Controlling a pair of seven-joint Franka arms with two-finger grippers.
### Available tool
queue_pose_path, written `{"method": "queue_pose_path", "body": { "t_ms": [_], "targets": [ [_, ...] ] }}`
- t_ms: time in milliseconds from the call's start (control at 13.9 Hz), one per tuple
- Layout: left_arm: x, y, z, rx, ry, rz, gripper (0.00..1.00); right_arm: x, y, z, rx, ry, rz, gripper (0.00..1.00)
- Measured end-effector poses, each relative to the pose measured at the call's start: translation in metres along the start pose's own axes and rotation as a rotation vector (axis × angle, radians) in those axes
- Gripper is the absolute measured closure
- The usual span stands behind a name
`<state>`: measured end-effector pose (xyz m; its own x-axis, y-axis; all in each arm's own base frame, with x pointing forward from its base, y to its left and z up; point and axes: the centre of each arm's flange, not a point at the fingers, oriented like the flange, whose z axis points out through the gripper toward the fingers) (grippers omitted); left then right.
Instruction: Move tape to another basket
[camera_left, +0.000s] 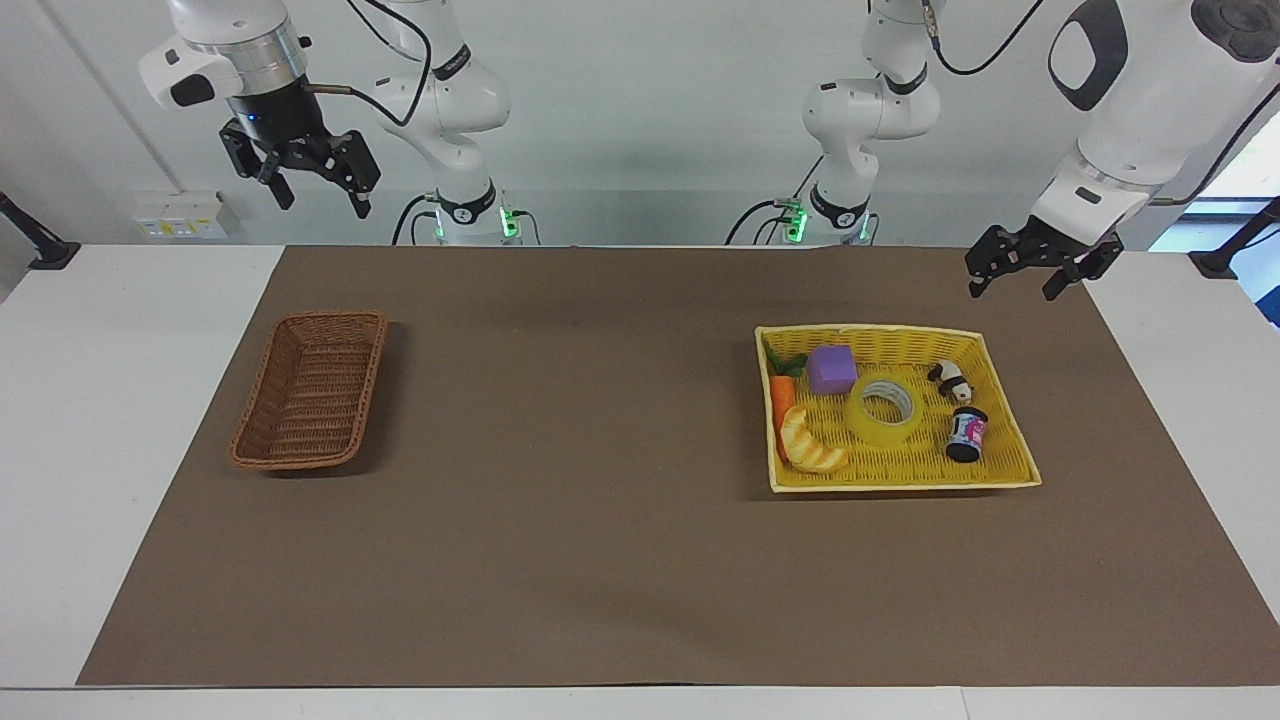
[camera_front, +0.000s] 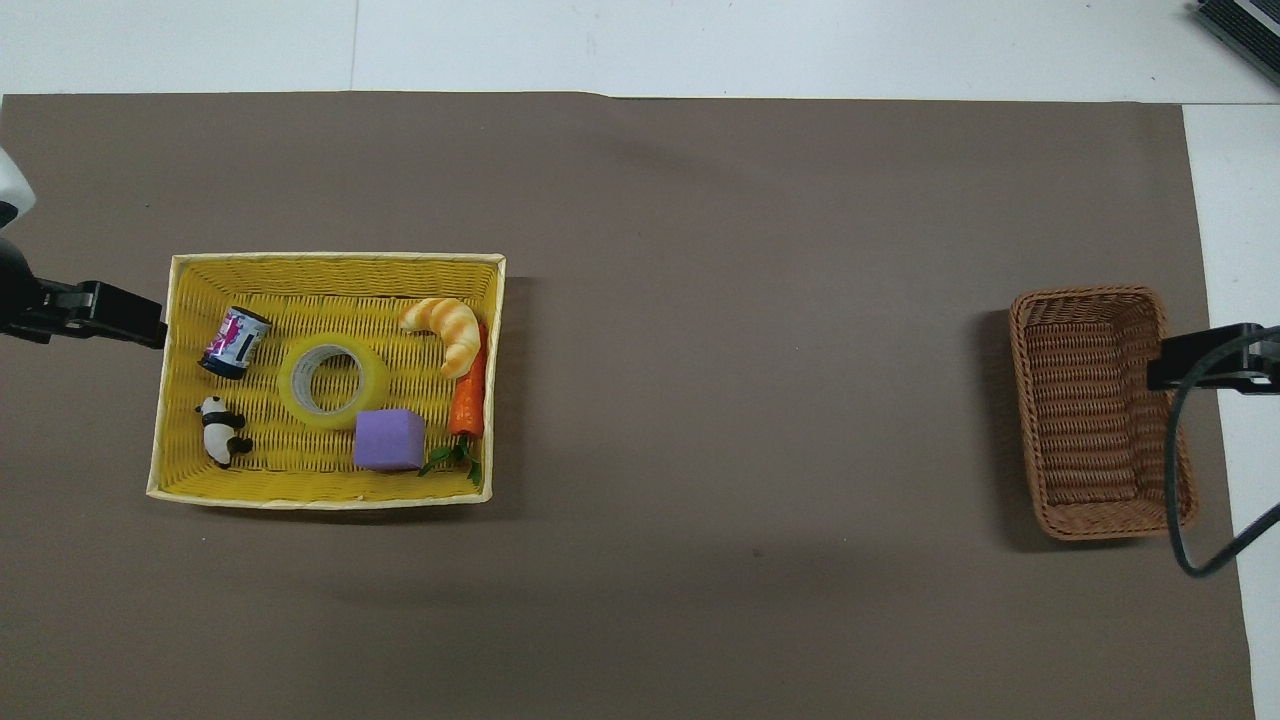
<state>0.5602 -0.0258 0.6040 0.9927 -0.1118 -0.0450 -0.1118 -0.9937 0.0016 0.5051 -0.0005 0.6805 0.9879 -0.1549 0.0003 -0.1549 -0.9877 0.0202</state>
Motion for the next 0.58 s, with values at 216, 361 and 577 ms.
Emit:
{"method": "queue_pose_path", "body": {
  "t_ms": [216, 361, 577],
  "targets": [
    [0.0003, 0.0011, 0.0005, 0.000, -0.001, 0.007, 0.00, 0.0001, 0.0005, 0.0002, 0.000, 0.000, 0.001, 0.00],
    [0.0004, 0.0014, 0.0006, 0.000, -0.001, 0.008, 0.00, 0.0002, 0.0010, 0.0003, 0.000, -0.001, 0.002, 0.00],
    [0.0005, 0.0017, 0.0007, 0.000, -0.001, 0.008, 0.00, 0.0002, 0.0010, 0.0003, 0.000, -0.001, 0.002, 0.00]
  ]
}}
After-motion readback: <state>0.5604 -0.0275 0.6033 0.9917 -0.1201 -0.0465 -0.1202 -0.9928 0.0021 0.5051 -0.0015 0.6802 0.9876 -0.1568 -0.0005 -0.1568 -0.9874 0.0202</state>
